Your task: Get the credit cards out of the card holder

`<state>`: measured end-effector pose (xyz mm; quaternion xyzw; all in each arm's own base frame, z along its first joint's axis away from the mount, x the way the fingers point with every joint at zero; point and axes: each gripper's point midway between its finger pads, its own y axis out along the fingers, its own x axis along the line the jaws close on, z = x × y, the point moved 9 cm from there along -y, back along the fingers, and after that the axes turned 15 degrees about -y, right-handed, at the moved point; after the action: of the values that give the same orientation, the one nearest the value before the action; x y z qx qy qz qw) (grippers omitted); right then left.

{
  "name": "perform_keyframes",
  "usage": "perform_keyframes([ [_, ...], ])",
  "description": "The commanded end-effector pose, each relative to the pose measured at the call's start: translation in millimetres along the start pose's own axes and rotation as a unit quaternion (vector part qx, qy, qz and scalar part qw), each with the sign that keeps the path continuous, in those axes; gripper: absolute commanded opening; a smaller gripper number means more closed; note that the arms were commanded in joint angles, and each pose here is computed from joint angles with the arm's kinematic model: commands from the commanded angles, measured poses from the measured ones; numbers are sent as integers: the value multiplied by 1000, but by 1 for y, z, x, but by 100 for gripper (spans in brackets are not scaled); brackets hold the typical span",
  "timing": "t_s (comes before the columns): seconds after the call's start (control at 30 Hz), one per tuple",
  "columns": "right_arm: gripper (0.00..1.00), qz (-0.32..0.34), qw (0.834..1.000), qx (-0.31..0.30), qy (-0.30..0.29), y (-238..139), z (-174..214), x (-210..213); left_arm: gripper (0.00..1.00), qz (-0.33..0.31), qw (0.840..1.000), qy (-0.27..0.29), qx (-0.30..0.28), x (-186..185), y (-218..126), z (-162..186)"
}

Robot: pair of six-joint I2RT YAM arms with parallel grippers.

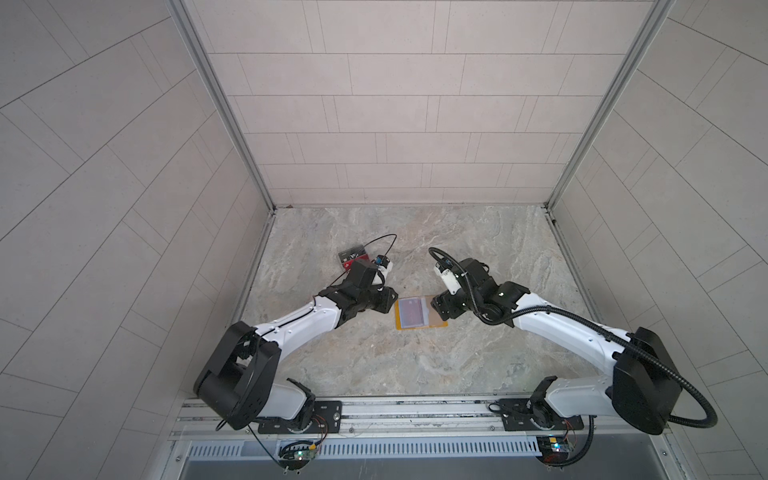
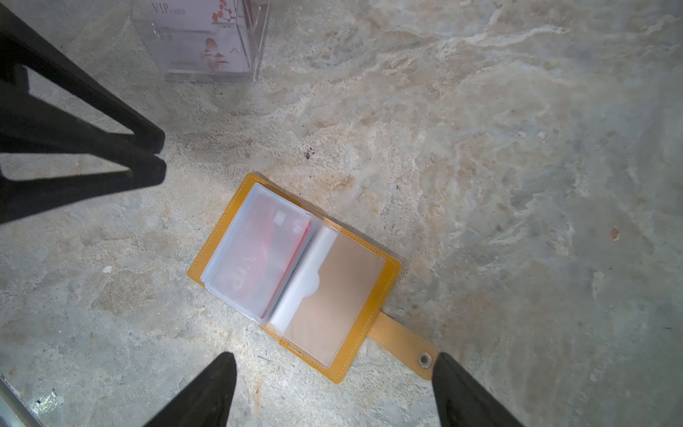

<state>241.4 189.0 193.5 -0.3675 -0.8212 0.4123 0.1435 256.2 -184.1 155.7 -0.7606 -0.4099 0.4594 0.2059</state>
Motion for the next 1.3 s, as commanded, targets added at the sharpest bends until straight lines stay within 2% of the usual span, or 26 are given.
perform_keyframes([
  [0.0, 85, -8, 1000, -21, 4, 4, -14, 6, 29, 21, 999, -24, 8, 4, 12, 9],
  [0.2, 83, -14, 1000, -4, 18, 24, -16, 13, 20, 27, 998, -42, 24, 15, 25, 23],
  [0.33, 79, -21, 1000, 7, 13, 36, -20, 22, 18, 42, 997, -50, 27, 20, 30, 33],
  [0.57, 78, -39, 998, 41, 7, 56, -27, 33, 14, 53, 996, -66, 38, 29, 36, 49],
  [0.83, 77, -27, 998, 49, 19, 70, -28, 38, 13, 86, 992, -82, 29, 27, 36, 55],
  [1.27, 69, -15, 998, 57, 32, 73, -22, 37, 12, 78, 991, -91, 60, 23, 51, 74],
])
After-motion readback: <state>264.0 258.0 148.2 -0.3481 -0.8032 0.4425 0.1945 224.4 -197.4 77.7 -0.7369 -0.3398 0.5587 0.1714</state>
